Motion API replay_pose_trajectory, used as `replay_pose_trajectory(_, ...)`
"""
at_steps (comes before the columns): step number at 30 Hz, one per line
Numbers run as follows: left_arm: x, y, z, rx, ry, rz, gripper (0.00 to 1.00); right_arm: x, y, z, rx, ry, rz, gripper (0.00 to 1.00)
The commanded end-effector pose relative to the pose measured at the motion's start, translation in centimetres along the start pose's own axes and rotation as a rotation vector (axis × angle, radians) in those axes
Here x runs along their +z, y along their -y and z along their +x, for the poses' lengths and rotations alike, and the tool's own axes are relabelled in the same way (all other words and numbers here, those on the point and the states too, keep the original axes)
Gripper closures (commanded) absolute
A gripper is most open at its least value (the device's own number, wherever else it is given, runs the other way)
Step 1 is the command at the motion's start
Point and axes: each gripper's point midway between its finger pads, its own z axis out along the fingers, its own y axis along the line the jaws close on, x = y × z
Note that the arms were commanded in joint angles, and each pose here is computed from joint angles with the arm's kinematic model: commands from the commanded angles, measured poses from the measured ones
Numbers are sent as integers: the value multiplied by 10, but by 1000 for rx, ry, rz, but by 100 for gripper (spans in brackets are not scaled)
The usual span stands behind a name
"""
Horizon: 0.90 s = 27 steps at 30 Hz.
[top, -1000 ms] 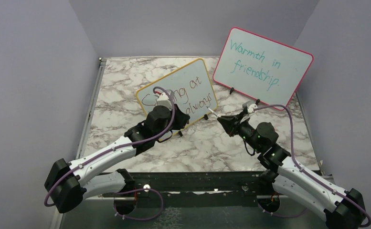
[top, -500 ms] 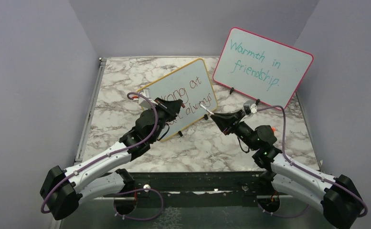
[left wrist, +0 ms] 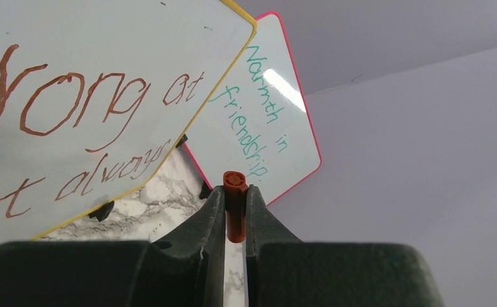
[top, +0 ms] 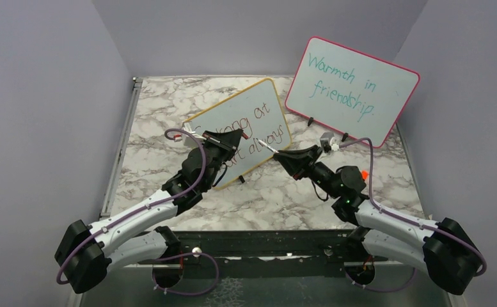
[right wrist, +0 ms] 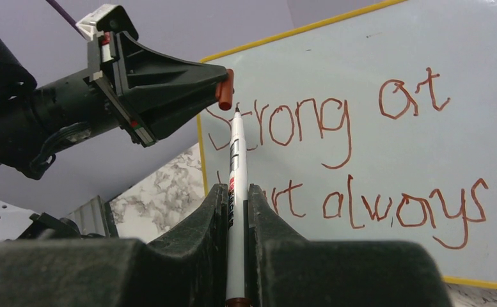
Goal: Write a sentence on the whiteboard
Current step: Close the whiteboard marker at the center of the board.
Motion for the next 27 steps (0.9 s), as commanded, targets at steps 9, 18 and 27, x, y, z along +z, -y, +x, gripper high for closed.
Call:
replay_pose_trajectory(9,5,2,-2,-117,22,-3,100,17,-21,-14,-33,30,-98,99)
replay_pose_trajectory(18,6,5,3,-126,0,3,100,18,-20,-11,-38,25,-91,99)
replay_pose_trajectory(27,7,9,11,-130,-42,16,100,18,-15,-8,-37,22,-67,99)
